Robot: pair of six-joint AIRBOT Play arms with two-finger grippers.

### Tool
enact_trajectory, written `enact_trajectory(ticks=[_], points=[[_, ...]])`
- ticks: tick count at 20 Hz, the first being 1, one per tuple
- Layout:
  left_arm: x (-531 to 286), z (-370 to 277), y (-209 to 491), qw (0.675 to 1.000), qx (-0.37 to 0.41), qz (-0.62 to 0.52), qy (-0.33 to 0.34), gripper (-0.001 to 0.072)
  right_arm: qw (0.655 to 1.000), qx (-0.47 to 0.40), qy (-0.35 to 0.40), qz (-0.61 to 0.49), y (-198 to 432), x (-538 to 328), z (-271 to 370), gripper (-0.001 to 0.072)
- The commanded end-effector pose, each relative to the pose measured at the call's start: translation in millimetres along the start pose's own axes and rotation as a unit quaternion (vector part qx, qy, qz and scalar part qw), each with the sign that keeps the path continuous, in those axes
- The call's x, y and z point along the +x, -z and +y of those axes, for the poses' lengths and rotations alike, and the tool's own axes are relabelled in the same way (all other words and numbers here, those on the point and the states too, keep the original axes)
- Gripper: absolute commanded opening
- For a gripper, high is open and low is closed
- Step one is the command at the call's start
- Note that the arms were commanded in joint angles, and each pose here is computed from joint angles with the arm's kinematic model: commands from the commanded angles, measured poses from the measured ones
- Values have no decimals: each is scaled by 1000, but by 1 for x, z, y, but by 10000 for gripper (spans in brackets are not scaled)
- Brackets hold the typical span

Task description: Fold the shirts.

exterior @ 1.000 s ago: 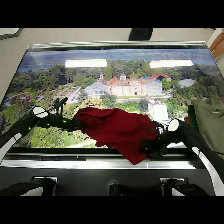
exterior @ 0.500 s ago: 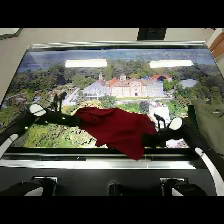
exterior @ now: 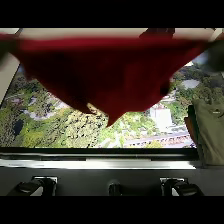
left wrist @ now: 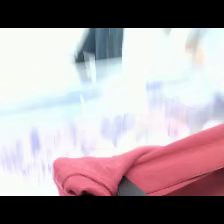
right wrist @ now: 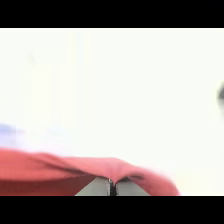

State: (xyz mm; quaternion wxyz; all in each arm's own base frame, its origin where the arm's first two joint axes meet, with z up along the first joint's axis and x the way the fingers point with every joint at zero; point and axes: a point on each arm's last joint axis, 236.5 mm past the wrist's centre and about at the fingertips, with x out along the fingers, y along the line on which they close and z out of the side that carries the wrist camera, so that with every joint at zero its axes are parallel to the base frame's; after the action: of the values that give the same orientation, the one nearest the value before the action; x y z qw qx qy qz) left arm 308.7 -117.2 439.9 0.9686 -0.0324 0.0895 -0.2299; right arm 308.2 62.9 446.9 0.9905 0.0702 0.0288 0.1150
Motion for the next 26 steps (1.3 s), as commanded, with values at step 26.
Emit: enact_trajectory(ticks=[26], points=[[218, 128, 409, 870, -174, 456, -73, 109, 855, 232, 163, 434, 385, 250, -93, 50]])
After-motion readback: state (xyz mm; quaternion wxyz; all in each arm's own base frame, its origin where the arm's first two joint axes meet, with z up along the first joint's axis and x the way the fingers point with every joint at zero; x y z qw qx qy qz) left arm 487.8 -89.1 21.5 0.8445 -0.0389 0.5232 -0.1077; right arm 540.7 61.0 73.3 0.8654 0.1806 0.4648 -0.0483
